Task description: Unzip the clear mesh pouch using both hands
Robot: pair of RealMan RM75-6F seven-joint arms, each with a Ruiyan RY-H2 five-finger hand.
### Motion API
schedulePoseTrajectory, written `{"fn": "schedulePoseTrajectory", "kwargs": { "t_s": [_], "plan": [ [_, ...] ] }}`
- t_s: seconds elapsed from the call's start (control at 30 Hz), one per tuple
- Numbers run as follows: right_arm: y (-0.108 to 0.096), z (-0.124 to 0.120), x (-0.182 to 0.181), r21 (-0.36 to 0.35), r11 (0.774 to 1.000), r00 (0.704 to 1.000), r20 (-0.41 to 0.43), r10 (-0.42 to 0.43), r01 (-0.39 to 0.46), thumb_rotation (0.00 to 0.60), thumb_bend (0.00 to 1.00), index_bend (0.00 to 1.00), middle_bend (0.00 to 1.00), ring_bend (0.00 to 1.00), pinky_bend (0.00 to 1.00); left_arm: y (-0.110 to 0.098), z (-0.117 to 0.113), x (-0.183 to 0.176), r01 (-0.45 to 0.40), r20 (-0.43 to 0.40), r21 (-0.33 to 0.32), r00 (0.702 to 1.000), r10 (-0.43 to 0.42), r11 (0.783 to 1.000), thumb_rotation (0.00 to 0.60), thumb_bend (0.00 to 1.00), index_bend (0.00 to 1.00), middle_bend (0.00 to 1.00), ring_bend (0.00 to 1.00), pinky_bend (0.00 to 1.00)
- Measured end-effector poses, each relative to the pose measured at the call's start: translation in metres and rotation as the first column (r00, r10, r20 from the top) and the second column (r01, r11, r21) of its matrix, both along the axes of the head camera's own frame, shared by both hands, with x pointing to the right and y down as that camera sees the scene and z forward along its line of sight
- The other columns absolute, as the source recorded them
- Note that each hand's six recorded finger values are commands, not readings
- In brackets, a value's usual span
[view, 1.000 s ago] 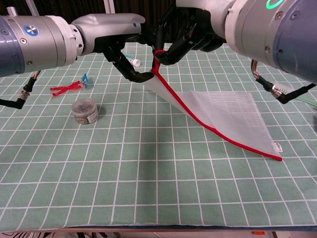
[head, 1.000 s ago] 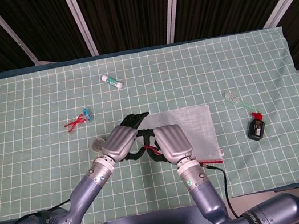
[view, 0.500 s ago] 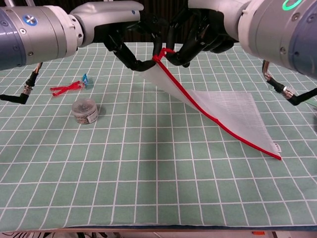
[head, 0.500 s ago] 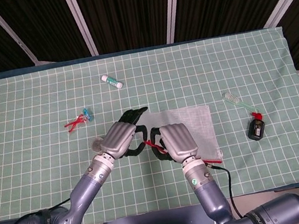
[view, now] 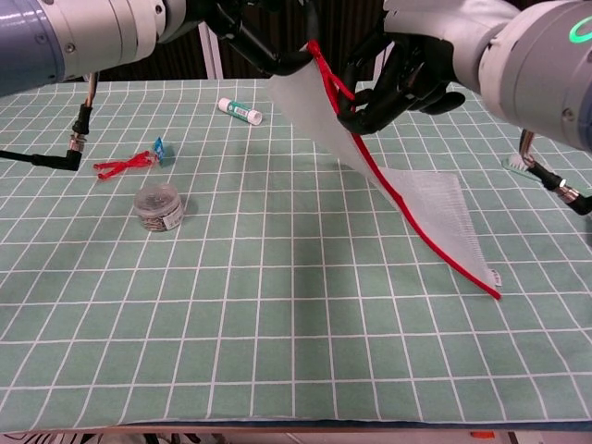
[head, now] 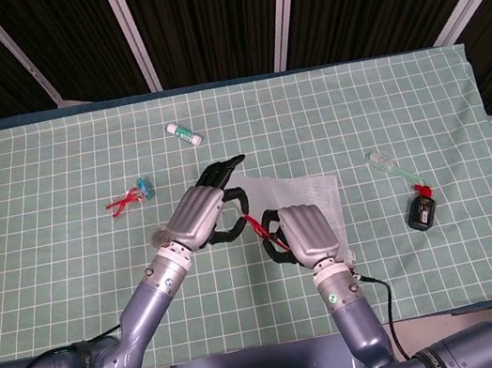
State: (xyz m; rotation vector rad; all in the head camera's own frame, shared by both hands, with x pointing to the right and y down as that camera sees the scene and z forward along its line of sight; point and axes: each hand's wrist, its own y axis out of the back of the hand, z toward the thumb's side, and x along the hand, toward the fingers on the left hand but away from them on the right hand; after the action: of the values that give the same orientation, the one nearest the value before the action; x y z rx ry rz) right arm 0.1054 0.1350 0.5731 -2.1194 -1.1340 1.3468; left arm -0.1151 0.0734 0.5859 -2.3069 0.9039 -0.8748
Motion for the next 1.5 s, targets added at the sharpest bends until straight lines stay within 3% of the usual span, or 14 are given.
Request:
{"fn": "schedulePoseTrajectory", "kwargs": {
  "t_s": [0.77, 1.17, 1.5],
  "plan": [
    [-0.008, 0.013, 0.043, -0.005, 0.996, 0.994, -0.063, 0.093, -0.094, 0.6, 0.7, 0.68, 1.0, 1.0, 1.0, -0.031, -0.035, -0.002, 0.108, -0.093, 0.063, 0.99, -0.102, 0.992, 0.6, 0.43, 0.6, 0.01, 0.0, 0.0],
    [-0.024, 0.017, 0.099, 0.022, 0.981, 0.969, -0.154, 0.192, -0.191, 0.6, 0.7, 0.68, 1.0, 1.0, 1.0, -0.053, -0.041, -0.051, 0.164, -0.033, 0.12, 0.986, -0.161, 0.979, 0.6, 0.43, 0.6, 0.02, 0.0, 0.0],
    [-0.034, 0.011, 0.146, 0.056, 0.962, 0.943, -0.19, 0.273, -0.267, 0.6, 0.7, 0.68, 1.0, 1.0, 1.0, -0.061, -0.031, -0.1, 0.207, 0.039, 0.13, 0.976, -0.214, 0.97, 0.6, 0.43, 0.6, 0.02, 0.0, 0.0]
  ]
}}
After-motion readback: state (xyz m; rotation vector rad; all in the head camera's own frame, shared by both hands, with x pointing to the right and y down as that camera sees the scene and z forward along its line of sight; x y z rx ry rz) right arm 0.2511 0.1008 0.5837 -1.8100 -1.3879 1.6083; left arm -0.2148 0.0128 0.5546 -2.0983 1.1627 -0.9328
